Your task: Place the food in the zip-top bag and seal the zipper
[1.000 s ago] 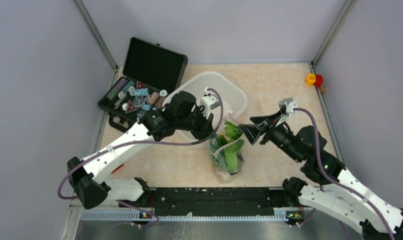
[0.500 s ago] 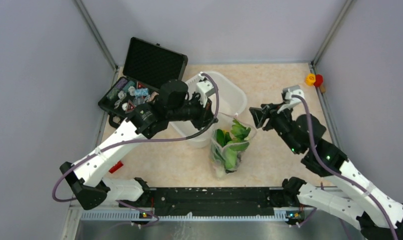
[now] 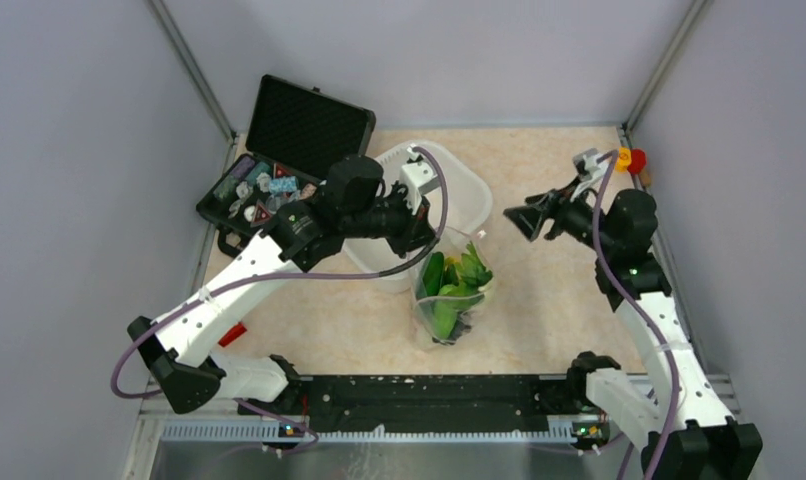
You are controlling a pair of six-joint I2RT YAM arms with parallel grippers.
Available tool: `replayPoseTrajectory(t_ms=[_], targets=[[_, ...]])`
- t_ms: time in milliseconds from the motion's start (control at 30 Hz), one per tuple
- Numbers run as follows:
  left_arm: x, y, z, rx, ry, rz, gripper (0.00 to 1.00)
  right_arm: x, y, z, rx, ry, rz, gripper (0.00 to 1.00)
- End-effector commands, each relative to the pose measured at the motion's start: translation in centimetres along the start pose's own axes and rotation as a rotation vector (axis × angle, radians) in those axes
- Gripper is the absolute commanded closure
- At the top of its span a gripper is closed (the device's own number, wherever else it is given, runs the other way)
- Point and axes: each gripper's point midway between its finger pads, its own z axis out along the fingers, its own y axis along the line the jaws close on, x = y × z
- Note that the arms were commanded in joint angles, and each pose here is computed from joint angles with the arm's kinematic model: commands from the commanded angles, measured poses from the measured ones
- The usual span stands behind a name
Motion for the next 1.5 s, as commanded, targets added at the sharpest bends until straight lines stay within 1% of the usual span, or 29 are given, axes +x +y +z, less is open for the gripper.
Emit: replayPoseTrajectory(t_ms=[0, 33, 100, 133, 200, 300, 367, 467, 533, 567, 633, 767, 833, 900, 1000, 1100, 1267, 1333, 1433, 1467], targets=[[-2.2, -0.6, -0.9, 0.042, -0.064, 0.103, 1.0, 1.7, 7.2, -1.5, -0.531, 0.007, -0.211, 0.28], [-2.2, -0.7, -1.0, 0.055, -0.059, 0.11, 1.0, 2.1, 6.9, -1.3, -0.533, -0.003, -0.241, 0.25], [-2.2, -1.1, -1.1, 0.082, -0.048, 0.126, 1.0, 2.2, 5.4, -0.5, -0.464, -0.041, -0.303, 0.24], [-2.0, -1.3, -1.1, 0.095, -0.038, 0.132, 1.0, 2.4, 5.2, -0.3, -0.462, -0.063, -0.328, 0.23], [-1.9, -1.5, -1.1, 0.113, -0.027, 0.141, 1.0, 3.6, 5.8, -0.6, -0.551, -0.08, -0.412, 0.2], [-1.8, -2.0, -1.0, 0.153, -0.013, 0.154, 1.0, 5.1, 7.6, -1.7, -0.743, -0.069, -0.475, 0.18], [-1.9, -2.3, -0.9, 0.178, -0.008, 0.167, 1.0, 5.2, 8.1, -1.9, -0.811, -0.06, -0.492, 0.18], [-2.1, -2.7, -0.4, 0.216, 0.006, 0.174, 1.0, 4.7, 7.7, -1.1, -0.811, -0.069, -0.52, 0.17], [-2.2, -3.0, -0.1, 0.248, 0.013, 0.176, 1.0, 4.5, 8.0, -1.0, -0.856, -0.072, -0.531, 0.17], [-2.2, -3.1, 0.1, 0.257, 0.016, 0.173, 1.0, 4.6, 8.4, -1.2, -0.889, -0.055, -0.508, 0.16], [-2.3, -3.0, 0.5, 0.263, 0.021, 0.169, 1.0, 4.7, 8.7, -1.3, -0.933, -0.039, -0.502, 0.16], [-2.0, -2.8, 0.9, 0.265, 0.038, 0.161, 1.0, 4.3, 9.4, -1.3, -0.97, -0.049, -0.535, 0.16], [-2.0, -2.7, 1.1, 0.262, 0.038, 0.163, 1.0, 4.2, 10.3, -1.8, -1.026, -0.047, -0.553, 0.16], [-2.1, -2.6, 1.2, 0.26, 0.037, 0.164, 1.0, 4.6, 11.2, -2.4, -1.098, -0.034, -0.558, 0.18], [-2.2, -2.5, 1.2, 0.254, 0.035, 0.167, 1.0, 4.7, 12.2, -3.6, -1.181, -0.062, -0.556, 0.23], [-2.4, -2.5, 1.2, 0.254, 0.03, 0.165, 1.0, 5.0, 12.2, -3.6, -1.171, -0.054, -0.52, 0.26], [-2.6, -2.6, 0.9, 0.253, 0.02, 0.161, 1.0, 6.0, 10.6, -1.6, -1.083, 0.04, -0.463, 0.27], [-2.7, -2.6, 0.7, 0.251, 0.016, 0.161, 1.0, 6.4, 10.1, -1.1, -1.056, 0.063, -0.455, 0.3], [-2.9, -2.7, 0.5, 0.254, 0.007, 0.16, 1.0, 6.3, 10.2, -1.2, -1.075, 0.055, -0.441, 0.41], [-2.9, -2.8, 0.4, 0.257, 0.004, 0.16, 1.0, 6.1, 10.4, -1.2, -1.086, 0.054, -0.431, 0.47]])
